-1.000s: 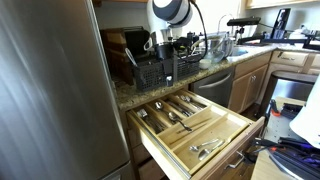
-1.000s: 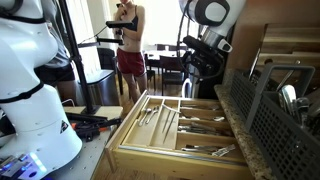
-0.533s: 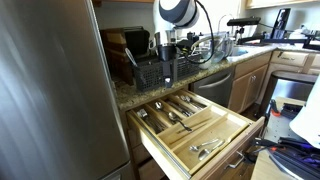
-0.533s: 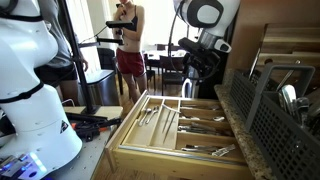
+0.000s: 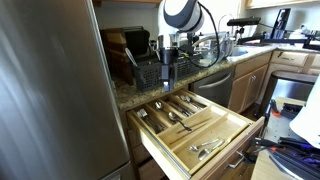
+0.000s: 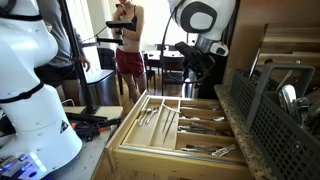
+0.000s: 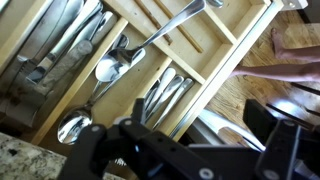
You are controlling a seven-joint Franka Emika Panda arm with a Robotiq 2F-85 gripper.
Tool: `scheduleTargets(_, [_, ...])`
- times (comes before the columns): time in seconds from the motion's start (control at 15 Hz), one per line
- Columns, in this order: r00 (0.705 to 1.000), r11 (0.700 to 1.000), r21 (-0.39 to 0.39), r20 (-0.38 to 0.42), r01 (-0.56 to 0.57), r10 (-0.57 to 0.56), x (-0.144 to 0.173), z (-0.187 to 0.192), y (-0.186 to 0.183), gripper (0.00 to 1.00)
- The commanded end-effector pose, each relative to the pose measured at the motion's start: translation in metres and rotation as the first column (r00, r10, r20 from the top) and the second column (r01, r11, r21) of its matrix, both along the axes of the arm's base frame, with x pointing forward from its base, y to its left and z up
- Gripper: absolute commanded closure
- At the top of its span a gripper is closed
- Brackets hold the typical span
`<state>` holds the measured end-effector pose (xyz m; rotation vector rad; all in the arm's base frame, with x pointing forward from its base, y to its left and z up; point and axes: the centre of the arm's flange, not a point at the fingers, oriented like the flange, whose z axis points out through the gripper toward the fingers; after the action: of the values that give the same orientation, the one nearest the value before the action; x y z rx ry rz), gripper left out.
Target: Take the spoon from the utensil holder and put it in the drawer with the other spoons
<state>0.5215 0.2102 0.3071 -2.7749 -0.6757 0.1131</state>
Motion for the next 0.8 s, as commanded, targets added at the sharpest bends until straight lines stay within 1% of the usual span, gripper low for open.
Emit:
scheduleTargets(0.0, [0.997, 0.997, -0.003, 0.007, 0.077, -0.077, -0.023, 0.003, 0.001, 0.00])
scheduleTargets(0.47, [0.990, 0.991, -0.011, -0.036, 0.134, -0.135, -0.033, -0.004, 0.003, 0.00])
scheduleTargets(0.73, [0.982, 0.985, -0.016, -0.069, 0.173, -0.173, -0.044, -0.013, 0.001, 0.00])
